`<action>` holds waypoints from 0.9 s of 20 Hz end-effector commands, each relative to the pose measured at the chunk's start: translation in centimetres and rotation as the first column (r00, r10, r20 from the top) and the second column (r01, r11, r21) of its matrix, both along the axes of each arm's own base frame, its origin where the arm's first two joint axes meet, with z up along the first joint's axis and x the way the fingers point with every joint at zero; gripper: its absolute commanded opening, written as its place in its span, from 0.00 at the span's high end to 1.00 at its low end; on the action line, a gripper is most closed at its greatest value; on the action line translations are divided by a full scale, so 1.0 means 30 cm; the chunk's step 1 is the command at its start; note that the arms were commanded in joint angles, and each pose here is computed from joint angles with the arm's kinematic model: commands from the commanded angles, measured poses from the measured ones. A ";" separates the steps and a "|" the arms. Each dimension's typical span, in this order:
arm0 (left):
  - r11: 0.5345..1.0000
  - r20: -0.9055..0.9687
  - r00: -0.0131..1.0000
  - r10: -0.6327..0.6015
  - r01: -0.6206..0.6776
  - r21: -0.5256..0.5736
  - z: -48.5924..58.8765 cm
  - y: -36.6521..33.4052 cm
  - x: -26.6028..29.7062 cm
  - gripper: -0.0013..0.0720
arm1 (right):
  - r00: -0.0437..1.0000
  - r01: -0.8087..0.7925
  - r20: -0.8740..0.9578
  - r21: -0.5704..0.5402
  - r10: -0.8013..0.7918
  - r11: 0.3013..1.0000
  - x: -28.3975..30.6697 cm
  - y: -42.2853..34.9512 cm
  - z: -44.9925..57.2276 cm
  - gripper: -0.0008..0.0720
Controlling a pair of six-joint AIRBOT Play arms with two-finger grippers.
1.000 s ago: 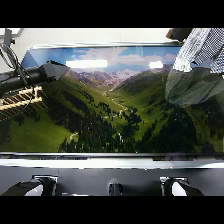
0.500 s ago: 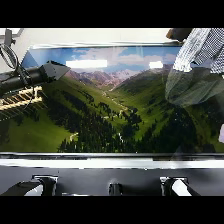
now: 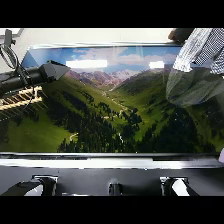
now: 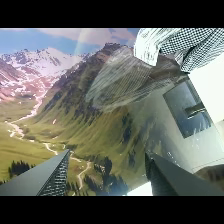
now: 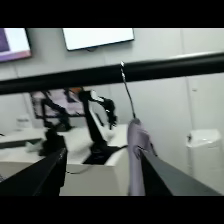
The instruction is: Fold the clothes and pants, and hang the long-sleeved shirts on hangers.
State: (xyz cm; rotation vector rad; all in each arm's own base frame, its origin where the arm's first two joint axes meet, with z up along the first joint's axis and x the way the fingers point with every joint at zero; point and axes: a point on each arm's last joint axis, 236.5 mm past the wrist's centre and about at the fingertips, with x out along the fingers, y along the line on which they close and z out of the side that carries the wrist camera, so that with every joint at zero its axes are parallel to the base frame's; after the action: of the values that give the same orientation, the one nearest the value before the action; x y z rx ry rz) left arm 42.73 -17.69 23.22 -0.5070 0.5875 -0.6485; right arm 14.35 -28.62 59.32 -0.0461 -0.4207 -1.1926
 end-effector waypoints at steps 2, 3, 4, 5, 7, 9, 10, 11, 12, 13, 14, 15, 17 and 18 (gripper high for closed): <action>1.000 -0.002 1.000 0.003 -0.003 -0.001 0.000 0.002 0.001 0.24 | 0.875 -0.445 0.174 -0.072 0.451 0.892 0.163 0.251 0.105 0.29; 1.000 -0.001 1.000 0.004 -0.004 0.007 -0.003 0.005 0.001 0.24 | 0.806 -0.575 0.140 -0.046 0.575 0.817 0.273 0.301 0.074 0.33; 1.000 -0.003 1.000 0.012 -0.011 0.025 -0.011 0.015 0.001 0.24 | 0.722 -0.689 0.086 0.001 0.686 0.725 0.390 0.351 0.022 0.33; 0.999 -0.018 0.999 0.030 -0.029 0.043 -0.023 0.029 0.001 0.24 | 0.604 -0.796 0.036 0.070 0.796 0.601 0.511 0.410 -0.053 0.34; 0.990 -0.038 0.996 0.076 -0.071 0.124 -0.059 0.081 -0.006 0.24 | 0.377 -0.896 -0.003 0.251 0.926 0.365 0.681 0.497 -0.239 0.35; 0.967 -0.050 0.993 0.110 -0.095 0.235 -0.097 0.148 -0.027 0.24 | 0.268 -0.837 -0.084 0.473 0.960 0.275 0.790 0.536 -0.478 0.48; 0.954 -0.059 0.991 0.117 -0.096 0.284 -0.113 0.184 -0.045 0.24 | 0.220 -0.787 -0.135 0.560 0.966 0.258 0.833 0.569 -0.586 0.49; 0.946 -0.079 0.990 0.120 -0.090 0.313 -0.126 0.213 -0.068 0.24 | 0.168 -0.731 -0.194 0.634 0.967 0.254 0.870 0.613 -0.688 0.50; 0.943 -0.107 0.987 0.120 -0.079 0.323 -0.138 0.234 -0.092 0.24 | 0.124 -0.682 -0.245 0.682 0.962 0.262 0.897 0.658 -0.768 0.51; 0.940 -0.143 0.983 0.115 -0.061 0.335 -0.154 0.257 -0.122 0.24 | 0.083 -0.635 -0.289 0.722 0.954 0.274 0.921 0.717 -0.845 0.60; 0.932 -0.177 0.977 0.123 -0.053 0.357 -0.174 0.289 -0.147 0.28 | 0.033 -0.591 -0.339 0.752 0.940 0.292 0.931 0.772 -0.921 0.66; 0.918 -0.197 0.972 0.128 -0.041 0.393 -0.192 0.327 -0.173 0.44 | -0.036 -0.540 -0.381 0.785 0.924 0.303 0.930 0.842 -1.009 0.71; 0.884 -0.182 0.977 0.109 -0.011 0.468 -0.203 0.382 -0.218 0.74 | -0.170 -0.448 -0.420 0.839 0.891 0.310 0.887 0.985 -1.171 0.81; 0.865 -0.164 0.981 0.100 -0.004 0.501 -0.207 0.405 -0.238 0.93 | -0.237 -0.418 -0.433 0.854 0.870 0.311 0.848 1.057 -1.240 0.83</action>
State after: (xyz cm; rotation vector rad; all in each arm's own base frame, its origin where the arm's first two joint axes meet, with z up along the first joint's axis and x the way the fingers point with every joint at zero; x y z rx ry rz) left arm 37.98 -8.07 18.24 -0.2164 0.8238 -0.3938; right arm 42.26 -1.56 28.92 0.0472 0.6855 0.1361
